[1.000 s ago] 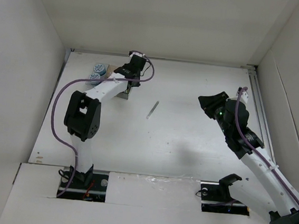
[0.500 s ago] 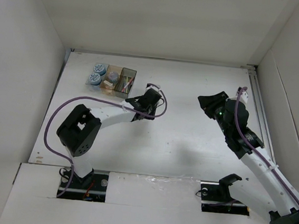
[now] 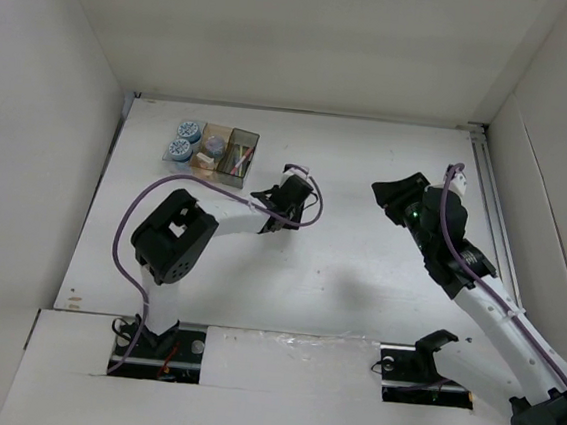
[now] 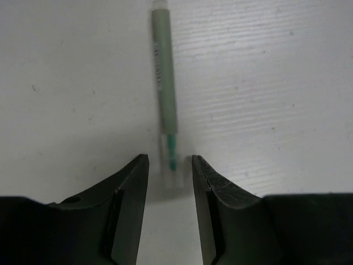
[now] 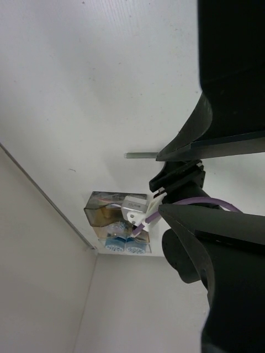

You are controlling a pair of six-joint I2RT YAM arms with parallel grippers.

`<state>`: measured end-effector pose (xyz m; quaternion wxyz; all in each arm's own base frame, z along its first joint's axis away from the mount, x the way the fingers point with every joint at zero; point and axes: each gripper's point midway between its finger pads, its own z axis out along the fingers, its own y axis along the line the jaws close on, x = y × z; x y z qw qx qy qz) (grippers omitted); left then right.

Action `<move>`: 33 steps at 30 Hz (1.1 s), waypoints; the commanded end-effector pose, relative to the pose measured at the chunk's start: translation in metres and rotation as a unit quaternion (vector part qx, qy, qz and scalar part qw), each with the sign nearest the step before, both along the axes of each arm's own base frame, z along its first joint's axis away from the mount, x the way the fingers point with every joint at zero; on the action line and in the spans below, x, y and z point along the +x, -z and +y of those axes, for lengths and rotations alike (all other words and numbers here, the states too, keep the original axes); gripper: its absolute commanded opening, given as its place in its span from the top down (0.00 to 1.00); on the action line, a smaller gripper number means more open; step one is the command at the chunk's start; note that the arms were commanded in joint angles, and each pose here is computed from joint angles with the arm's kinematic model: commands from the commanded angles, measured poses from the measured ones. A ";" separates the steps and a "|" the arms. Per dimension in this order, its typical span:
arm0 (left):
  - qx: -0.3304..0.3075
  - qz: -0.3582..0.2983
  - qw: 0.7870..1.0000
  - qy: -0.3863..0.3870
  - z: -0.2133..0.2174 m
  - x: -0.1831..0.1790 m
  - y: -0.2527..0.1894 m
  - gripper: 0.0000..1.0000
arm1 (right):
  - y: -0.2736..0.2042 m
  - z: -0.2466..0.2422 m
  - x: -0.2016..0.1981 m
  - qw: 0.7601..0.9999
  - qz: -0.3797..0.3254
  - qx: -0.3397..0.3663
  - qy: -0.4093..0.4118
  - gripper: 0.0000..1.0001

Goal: Sort the stationery into containers
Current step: Grab a piece of stationery with the left arm, then place the stationery into the container

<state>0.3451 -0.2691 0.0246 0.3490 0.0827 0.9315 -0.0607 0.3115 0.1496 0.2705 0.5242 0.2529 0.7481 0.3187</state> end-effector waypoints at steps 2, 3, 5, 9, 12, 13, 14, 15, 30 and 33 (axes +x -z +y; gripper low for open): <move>0.021 -0.022 0.999 -0.017 0.000 0.017 -0.003 0.66 | -0.030 0.005 0.002 0.999 -0.038 0.017 -0.005 0.57; 0.019 -0.029 0.999 -0.020 -0.001 0.020 -0.008 0.66 | -0.030 0.005 0.002 0.999 -0.038 0.017 -0.005 0.57; 0.020 -0.029 0.999 -0.020 -0.003 0.022 -0.006 0.66 | -0.030 0.005 0.002 0.999 -0.038 0.017 -0.005 0.57; 0.027 -0.021 0.999 -0.020 -0.001 0.021 0.003 0.75 | -0.033 0.004 0.001 0.999 -0.042 0.019 -0.005 0.57; 0.032 -0.020 0.999 -0.038 0.005 0.018 0.008 1.00 | -0.033 0.002 0.001 0.999 -0.043 0.018 -0.001 0.57; 0.035 -0.022 0.998 -0.041 0.007 0.019 0.008 1.00 | -0.033 0.002 0.001 0.999 -0.043 0.018 -0.001 0.57; 0.023 -0.034 0.998 -0.051 0.006 0.022 -0.004 1.00 | -0.033 0.002 0.001 0.999 -0.043 0.018 -0.001 0.57; 0.011 -0.039 0.998 -0.057 0.004 0.023 -0.012 1.00 | -0.033 0.002 0.001 0.999 -0.043 0.018 -0.001 0.57; -0.090 -0.161 0.970 -0.161 0.066 0.101 -0.174 1.00 | -0.033 0.004 0.001 0.999 -0.042 0.019 -0.005 0.57; -0.097 -0.143 0.970 -0.170 0.089 0.119 -0.166 1.00 | -0.036 0.003 -0.001 0.999 -0.046 0.021 -0.005 0.57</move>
